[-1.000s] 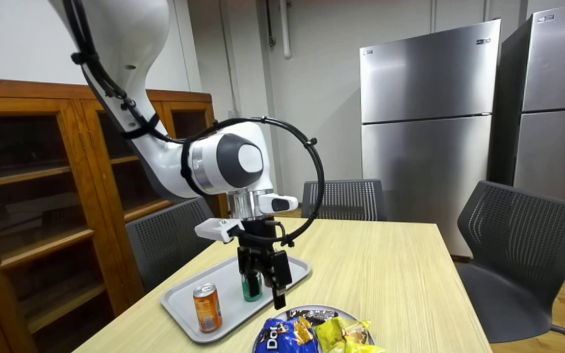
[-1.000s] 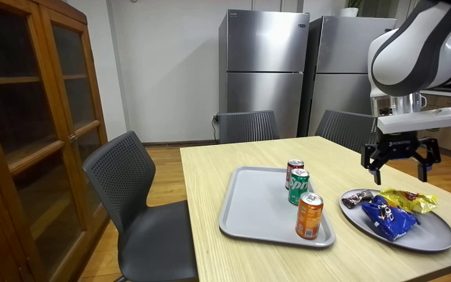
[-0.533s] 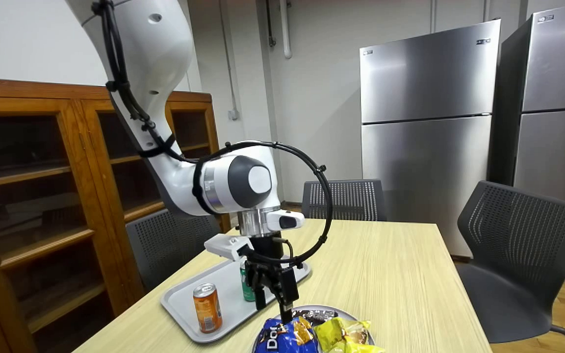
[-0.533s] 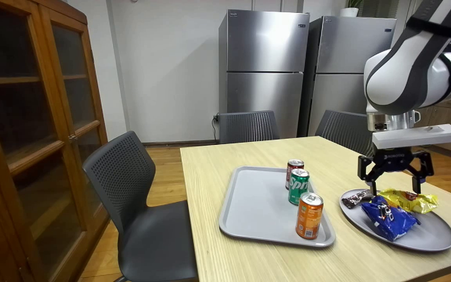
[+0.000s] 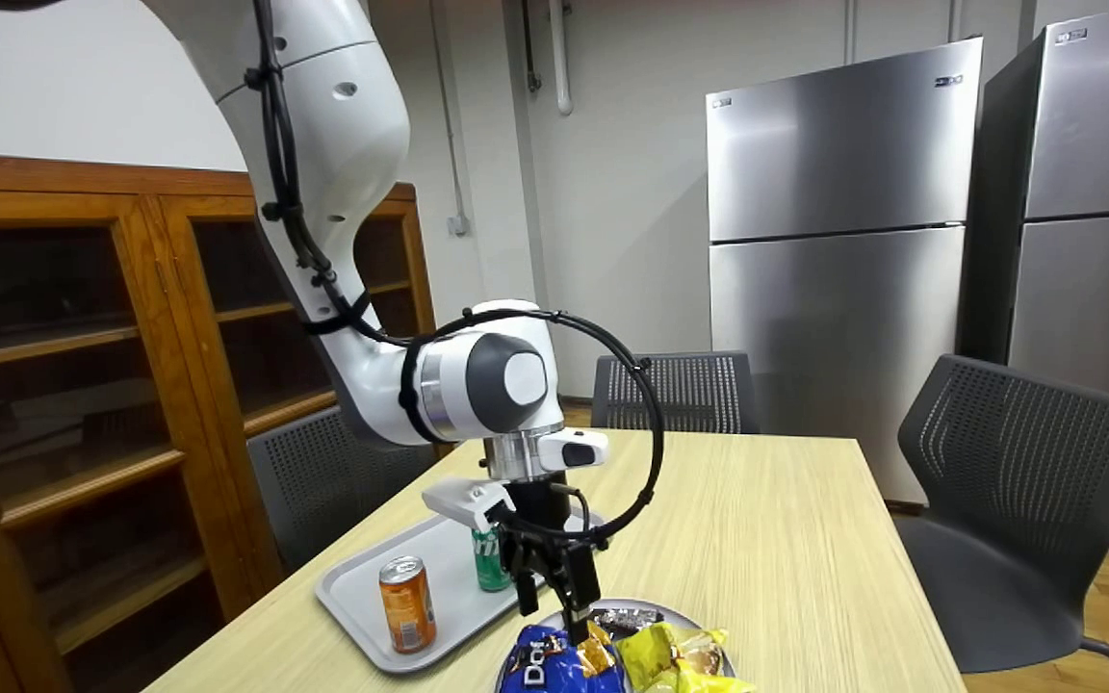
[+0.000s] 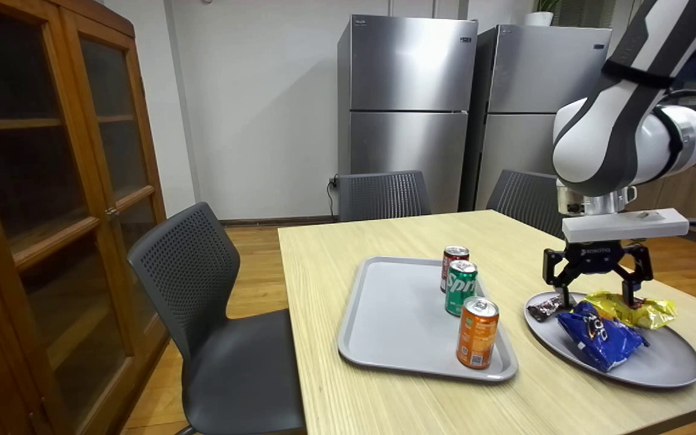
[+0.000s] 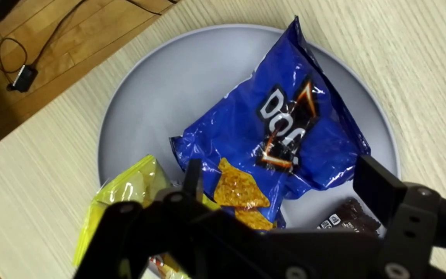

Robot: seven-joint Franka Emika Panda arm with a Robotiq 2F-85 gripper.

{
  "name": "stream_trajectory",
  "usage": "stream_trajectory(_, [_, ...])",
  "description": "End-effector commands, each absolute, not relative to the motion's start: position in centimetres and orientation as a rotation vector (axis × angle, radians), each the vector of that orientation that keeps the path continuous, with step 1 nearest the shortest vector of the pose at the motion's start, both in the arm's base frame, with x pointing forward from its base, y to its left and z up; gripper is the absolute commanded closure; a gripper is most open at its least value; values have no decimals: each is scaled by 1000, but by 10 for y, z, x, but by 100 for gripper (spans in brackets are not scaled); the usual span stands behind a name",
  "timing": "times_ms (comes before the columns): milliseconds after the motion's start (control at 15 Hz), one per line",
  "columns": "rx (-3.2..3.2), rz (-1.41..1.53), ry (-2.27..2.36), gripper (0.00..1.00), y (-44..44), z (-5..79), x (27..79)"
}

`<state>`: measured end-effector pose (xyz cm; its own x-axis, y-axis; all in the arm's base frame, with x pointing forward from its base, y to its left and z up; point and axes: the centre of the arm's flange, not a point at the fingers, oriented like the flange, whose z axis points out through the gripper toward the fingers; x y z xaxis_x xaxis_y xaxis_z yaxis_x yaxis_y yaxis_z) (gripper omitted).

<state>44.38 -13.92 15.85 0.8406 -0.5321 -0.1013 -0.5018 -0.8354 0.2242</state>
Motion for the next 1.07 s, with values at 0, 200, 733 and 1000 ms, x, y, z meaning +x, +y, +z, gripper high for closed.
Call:
stream_trajectory(0, [2814, -230, -828, 0, -141, 149, 454])
stream_trajectory(200, [2801, -250, -831, 0, -143, 142, 454])
stream_trajectory(733, [2793, -267, -846, 25, -148, 139, 454])
stream_trajectory(1000, [2787, -263, -854, 51, -149, 139, 455])
